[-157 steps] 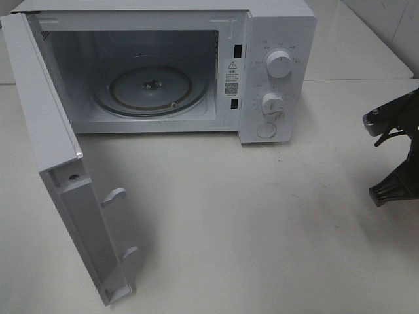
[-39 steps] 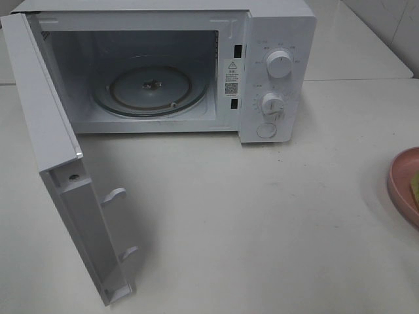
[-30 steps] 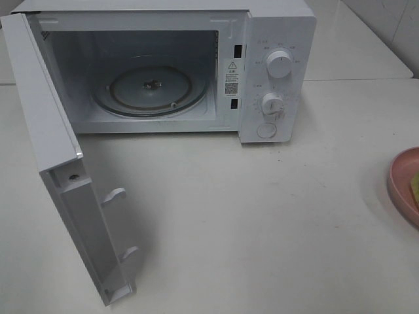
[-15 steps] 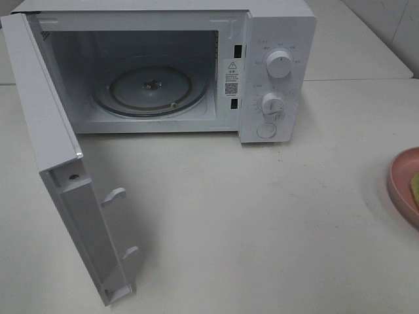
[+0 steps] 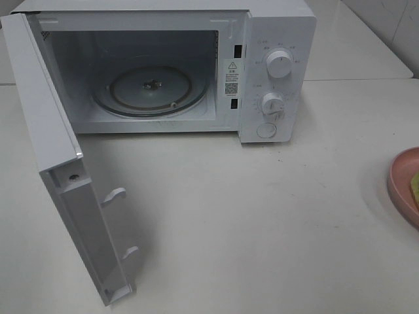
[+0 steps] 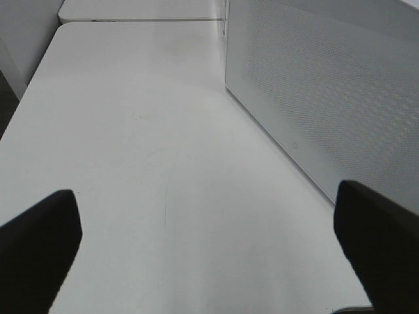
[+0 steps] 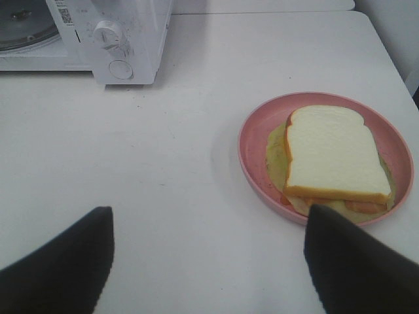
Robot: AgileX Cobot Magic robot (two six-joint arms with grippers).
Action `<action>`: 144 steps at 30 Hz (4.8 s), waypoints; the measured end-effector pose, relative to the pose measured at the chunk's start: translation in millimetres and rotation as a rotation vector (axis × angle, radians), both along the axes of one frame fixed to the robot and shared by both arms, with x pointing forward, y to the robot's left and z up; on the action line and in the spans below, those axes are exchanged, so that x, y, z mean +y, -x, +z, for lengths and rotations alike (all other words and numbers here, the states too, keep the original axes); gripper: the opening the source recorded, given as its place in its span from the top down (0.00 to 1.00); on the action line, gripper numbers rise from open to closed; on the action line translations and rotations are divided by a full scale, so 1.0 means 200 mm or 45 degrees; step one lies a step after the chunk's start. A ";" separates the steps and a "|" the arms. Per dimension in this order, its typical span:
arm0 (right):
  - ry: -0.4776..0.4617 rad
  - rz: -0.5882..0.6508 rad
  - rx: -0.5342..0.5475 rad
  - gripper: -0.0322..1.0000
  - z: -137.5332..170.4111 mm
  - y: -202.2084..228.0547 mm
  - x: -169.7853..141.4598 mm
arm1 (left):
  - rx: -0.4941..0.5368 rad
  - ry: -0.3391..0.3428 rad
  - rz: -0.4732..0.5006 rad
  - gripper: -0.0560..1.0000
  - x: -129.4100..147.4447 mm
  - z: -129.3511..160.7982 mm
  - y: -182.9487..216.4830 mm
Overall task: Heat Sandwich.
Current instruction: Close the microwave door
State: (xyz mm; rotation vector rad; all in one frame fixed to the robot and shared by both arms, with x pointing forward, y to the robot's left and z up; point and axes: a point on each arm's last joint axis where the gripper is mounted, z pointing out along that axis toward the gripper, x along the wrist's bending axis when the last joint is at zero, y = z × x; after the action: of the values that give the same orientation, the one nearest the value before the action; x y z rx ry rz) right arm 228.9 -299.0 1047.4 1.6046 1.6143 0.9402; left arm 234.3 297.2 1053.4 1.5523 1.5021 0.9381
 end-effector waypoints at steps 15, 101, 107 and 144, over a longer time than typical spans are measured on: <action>-0.003 0.004 0.000 0.23 0.00 0.00 0.00 | 0.000 0.000 0.000 0.01 0.00 0.00 0.00; -0.004 0.004 0.001 0.23 0.00 0.00 0.00 | -0.257 -0.110 0.028 0.94 0.03 -0.20 -0.64; -0.004 0.004 0.001 0.23 0.00 0.00 0.00 | -0.388 -0.077 0.062 0.94 0.04 -0.21 -0.72; -0.004 0.004 0.001 0.23 0.00 0.00 0.00 | -0.268 0.022 -0.504 0.94 -0.33 -0.52 -1.02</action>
State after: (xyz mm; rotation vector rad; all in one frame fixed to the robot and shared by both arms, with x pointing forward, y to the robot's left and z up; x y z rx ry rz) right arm 228.8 -298.5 1047.4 1.6053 1.6175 0.9443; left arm 438.7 230.6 950.2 1.6056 1.0050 0.8225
